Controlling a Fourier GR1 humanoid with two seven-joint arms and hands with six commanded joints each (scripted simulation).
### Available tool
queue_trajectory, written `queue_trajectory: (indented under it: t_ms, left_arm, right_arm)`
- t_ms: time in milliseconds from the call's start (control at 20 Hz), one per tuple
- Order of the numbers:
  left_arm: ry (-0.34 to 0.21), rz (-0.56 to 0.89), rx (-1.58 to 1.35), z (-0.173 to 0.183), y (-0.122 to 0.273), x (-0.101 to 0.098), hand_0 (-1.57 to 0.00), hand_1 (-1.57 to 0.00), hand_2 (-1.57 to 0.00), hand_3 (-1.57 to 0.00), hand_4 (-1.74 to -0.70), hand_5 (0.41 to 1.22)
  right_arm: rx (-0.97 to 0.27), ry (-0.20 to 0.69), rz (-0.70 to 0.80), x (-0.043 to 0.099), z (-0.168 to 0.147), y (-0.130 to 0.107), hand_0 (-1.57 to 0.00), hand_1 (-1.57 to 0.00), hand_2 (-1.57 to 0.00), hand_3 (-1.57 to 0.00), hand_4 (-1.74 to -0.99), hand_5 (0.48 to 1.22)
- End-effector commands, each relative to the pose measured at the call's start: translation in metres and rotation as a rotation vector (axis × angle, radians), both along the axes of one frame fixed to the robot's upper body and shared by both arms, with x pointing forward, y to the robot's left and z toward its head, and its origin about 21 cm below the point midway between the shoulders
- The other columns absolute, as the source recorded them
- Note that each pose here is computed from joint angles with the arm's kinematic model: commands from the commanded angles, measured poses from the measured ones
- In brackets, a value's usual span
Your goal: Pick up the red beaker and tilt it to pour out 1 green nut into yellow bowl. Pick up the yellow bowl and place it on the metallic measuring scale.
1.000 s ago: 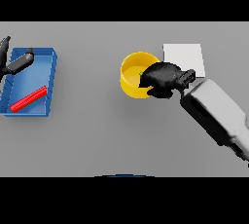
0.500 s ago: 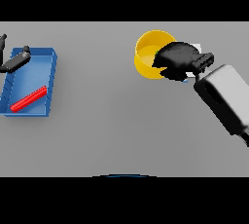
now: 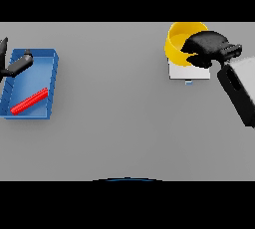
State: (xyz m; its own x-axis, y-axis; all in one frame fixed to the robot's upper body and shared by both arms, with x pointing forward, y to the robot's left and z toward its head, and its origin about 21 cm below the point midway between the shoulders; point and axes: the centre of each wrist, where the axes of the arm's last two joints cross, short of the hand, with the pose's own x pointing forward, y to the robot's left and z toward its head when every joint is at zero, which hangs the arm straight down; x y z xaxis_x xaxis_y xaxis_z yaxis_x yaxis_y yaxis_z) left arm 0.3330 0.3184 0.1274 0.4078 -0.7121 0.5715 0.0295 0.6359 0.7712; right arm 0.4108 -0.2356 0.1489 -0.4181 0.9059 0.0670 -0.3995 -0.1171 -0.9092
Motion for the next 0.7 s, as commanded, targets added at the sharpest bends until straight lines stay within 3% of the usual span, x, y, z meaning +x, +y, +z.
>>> queue_trajectory:
  t_ms: [0,350,650]
  left_arm:
    - [0.000,0.000,-0.002,0.000,0.000,0.001,0.00,0.00,0.00,0.00,-0.83,0.774]
    - [0.005,0.015,-0.005,0.001,0.009,-0.002,0.00,0.00,0.00,0.00,-0.81,0.753]
    - [-0.003,0.017,-0.002,0.004,0.007,0.000,0.00,0.00,0.00,0.00,-0.80,0.725]
  right_arm:
    - [-0.002,-0.003,-0.013,0.003,-0.004,-0.002,-1.57,-1.57,-1.57,-1.17,-1.720,1.221]
    - [0.004,0.026,-0.095,0.017,-0.037,-0.028,-1.57,-1.57,-1.57,-1.39,-1.724,1.221]
    - [-0.005,0.040,-0.143,0.024,-0.057,-0.027,-1.57,-1.49,-1.57,-1.50,-1.727,1.221]
